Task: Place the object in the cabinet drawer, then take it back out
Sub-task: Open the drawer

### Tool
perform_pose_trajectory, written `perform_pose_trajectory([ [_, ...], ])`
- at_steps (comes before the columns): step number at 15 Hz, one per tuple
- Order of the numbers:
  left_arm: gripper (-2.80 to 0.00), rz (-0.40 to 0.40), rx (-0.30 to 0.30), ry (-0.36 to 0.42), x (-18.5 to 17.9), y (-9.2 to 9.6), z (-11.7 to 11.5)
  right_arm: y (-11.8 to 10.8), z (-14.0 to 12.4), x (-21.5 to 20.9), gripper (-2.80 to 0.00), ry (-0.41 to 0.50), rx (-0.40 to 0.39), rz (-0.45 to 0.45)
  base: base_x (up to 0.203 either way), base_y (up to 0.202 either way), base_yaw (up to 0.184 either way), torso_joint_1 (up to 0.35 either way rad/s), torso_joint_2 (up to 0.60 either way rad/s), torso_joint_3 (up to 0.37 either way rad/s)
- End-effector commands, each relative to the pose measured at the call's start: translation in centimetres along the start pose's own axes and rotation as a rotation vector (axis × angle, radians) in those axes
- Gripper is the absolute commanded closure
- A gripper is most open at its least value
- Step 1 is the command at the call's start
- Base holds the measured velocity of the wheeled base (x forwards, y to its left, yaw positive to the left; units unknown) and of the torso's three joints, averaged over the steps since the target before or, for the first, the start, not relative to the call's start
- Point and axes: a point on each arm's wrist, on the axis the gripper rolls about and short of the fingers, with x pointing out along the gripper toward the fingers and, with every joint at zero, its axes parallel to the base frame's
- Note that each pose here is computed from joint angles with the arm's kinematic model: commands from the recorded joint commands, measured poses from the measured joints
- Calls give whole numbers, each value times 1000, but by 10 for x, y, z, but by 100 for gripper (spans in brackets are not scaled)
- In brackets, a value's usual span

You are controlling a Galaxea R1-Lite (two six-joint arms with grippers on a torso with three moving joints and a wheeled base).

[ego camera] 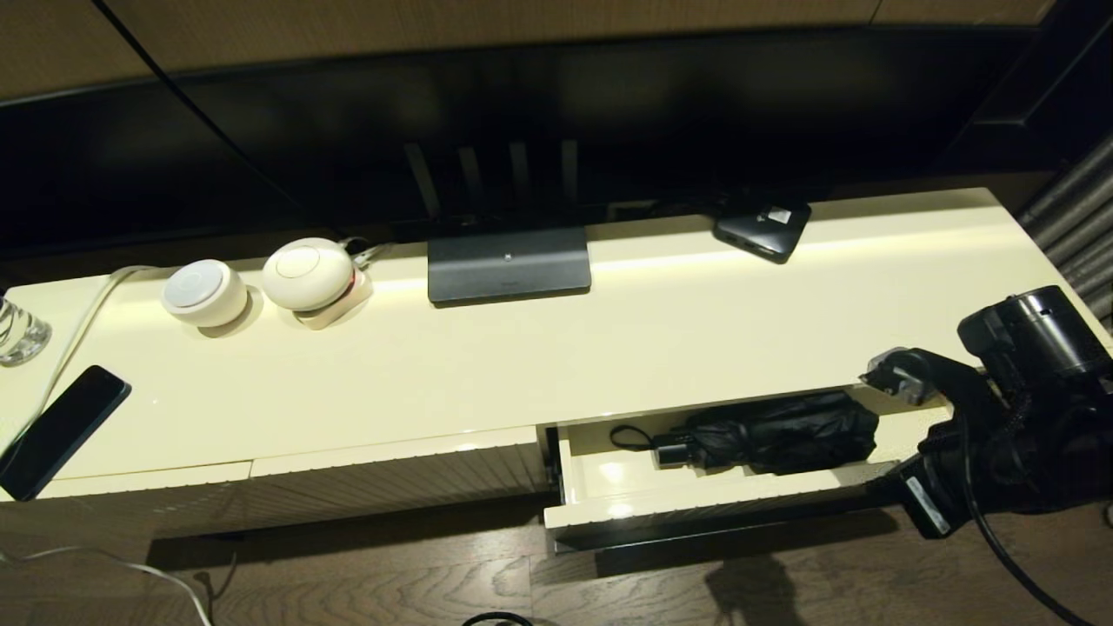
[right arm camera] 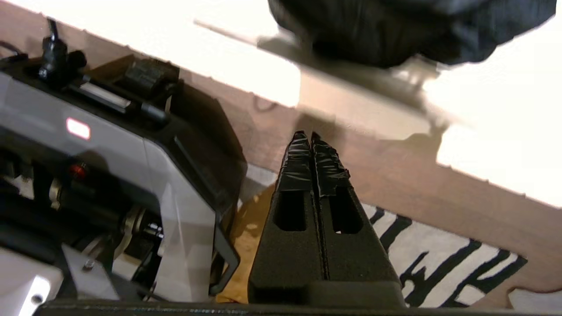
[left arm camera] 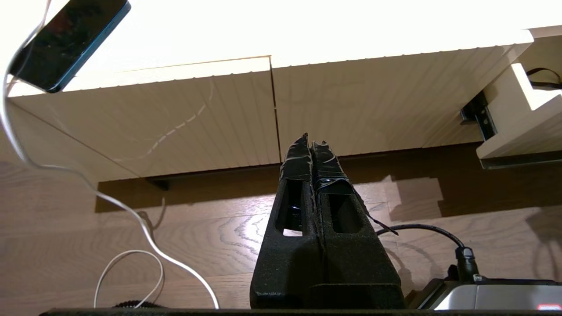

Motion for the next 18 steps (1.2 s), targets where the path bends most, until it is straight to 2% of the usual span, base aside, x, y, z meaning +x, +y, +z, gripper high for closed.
perform_pose_trajectory([
  [1,0,0,0,4,0,0,-1,1,-2,-14,0,-33,-1,-3,0,0,0,0,0,0],
  [7,0,0,0,4,0,0,-1,-8,13,15,0,3,37,-12,0,0,0,0,0,0],
  [11,0,0,0,4,0,0,-1,-19,25,40,0,-29,99,-33,0,0,0,0,0,0],
  [14,0,0,0,4,0,0,-1,-20,33,38,0,-56,95,-36,0,0,0,0,0,0],
  [18,0,0,0,6,0,0,-1,-18,24,41,0,-21,94,-32,0,0,0,0,0,0],
])
